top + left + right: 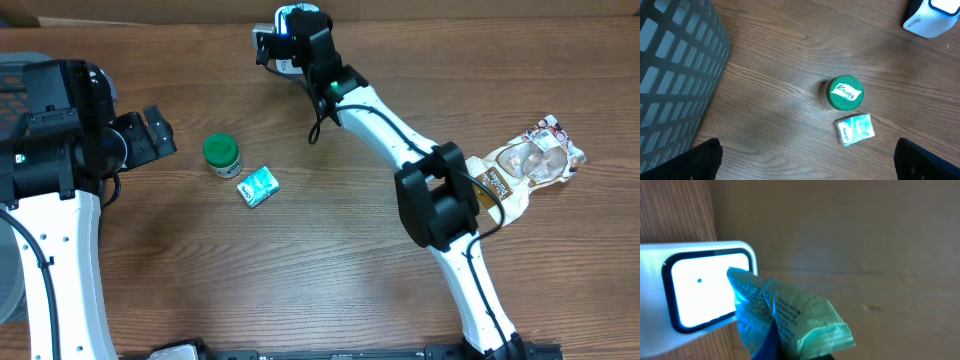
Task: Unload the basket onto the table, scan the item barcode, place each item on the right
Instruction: 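Carry the green tissue pack right and lower it beside the bread bag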
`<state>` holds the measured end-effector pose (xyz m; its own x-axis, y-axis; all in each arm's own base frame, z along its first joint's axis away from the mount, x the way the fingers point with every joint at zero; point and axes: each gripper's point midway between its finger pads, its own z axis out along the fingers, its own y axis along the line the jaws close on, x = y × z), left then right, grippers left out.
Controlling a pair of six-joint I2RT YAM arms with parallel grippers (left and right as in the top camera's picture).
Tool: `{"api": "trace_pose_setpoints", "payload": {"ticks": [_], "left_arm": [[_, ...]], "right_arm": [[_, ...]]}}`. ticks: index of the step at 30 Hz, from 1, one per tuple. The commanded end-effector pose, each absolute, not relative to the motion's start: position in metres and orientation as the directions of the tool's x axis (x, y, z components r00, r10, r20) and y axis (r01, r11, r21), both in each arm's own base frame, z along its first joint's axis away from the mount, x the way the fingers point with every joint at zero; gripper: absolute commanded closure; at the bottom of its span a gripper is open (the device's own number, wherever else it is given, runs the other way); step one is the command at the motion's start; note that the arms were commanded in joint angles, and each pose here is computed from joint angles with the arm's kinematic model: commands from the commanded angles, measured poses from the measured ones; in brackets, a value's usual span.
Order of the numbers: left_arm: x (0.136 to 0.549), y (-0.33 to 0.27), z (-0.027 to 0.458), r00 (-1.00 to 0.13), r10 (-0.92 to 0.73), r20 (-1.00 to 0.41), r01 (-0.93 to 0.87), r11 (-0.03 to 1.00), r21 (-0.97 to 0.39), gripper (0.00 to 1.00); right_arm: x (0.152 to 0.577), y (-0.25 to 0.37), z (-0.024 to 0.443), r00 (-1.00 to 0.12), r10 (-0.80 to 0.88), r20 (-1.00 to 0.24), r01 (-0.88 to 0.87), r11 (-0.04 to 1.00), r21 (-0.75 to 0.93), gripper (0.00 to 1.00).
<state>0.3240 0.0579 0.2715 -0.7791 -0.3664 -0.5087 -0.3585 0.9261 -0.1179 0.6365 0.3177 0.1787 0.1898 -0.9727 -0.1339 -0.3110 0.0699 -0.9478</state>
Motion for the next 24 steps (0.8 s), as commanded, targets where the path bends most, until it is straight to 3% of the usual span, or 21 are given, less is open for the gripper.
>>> {"api": "trace_pose_setpoints", "payload": {"ticks": [1,3,5,9,12,16,20,24], "left_arm": [[0.321,0.061,0.279,-0.772,-0.346,-0.533,-0.349,0.932,-0.1,0.01],[0.321,0.061,0.279,-0.772,-0.346,-0.533,-0.349,0.932,-0.1,0.0],[0.321,0.061,0.279,-0.772,-0.346,-0.533,-0.349,0.932,-0.1,0.0],[0.321,0.061,0.279,-0.772,-0.346,-0.533,-0.349,0.932,-0.1,0.0],[0.321,0.061,0.279,-0.772,-0.346,-0.533,-0.349,0.932,-0.1,0.0],[0.321,0.061,0.279,-0.772,-0.346,-0.533,-0.349,0.932,-0.1,0.0],[0.321,0.061,0.279,-0.772,-0.346,-0.533,-0.349,0.932,-0.1,0.0],[0.321,0.061,0.279,-0.772,-0.346,-0.533,-0.349,0.932,-0.1,0.0]], "right_arm": [[0.609,0.28,0.345,0.121,-0.812,-0.57,-0.201,0.543,-0.816,0.96],[0.595,0.258,0.37,0.047,-0.688,-0.724,-0.222,0.699,-0.679,0.96],[0.573,0.229,0.386,-0.098,-0.534,-0.84,-0.212,0.836,-0.506,0.96],[0.518,0.191,0.361,-0.417,-0.297,-0.859,-0.173,0.954,-0.246,0.96],[0.475,0.162,0.323,-0.649,-0.11,-0.753,-0.049,0.993,-0.103,0.96],[0.434,0.129,0.273,-0.837,0.063,-0.544,0.093,0.995,-0.028,0.96],[0.414,0.108,0.235,-0.924,0.14,-0.355,0.128,0.99,0.056,0.96],[0.408,0.06,0.2,-0.936,0.277,-0.217,0.256,0.959,0.117,0.96]]}}
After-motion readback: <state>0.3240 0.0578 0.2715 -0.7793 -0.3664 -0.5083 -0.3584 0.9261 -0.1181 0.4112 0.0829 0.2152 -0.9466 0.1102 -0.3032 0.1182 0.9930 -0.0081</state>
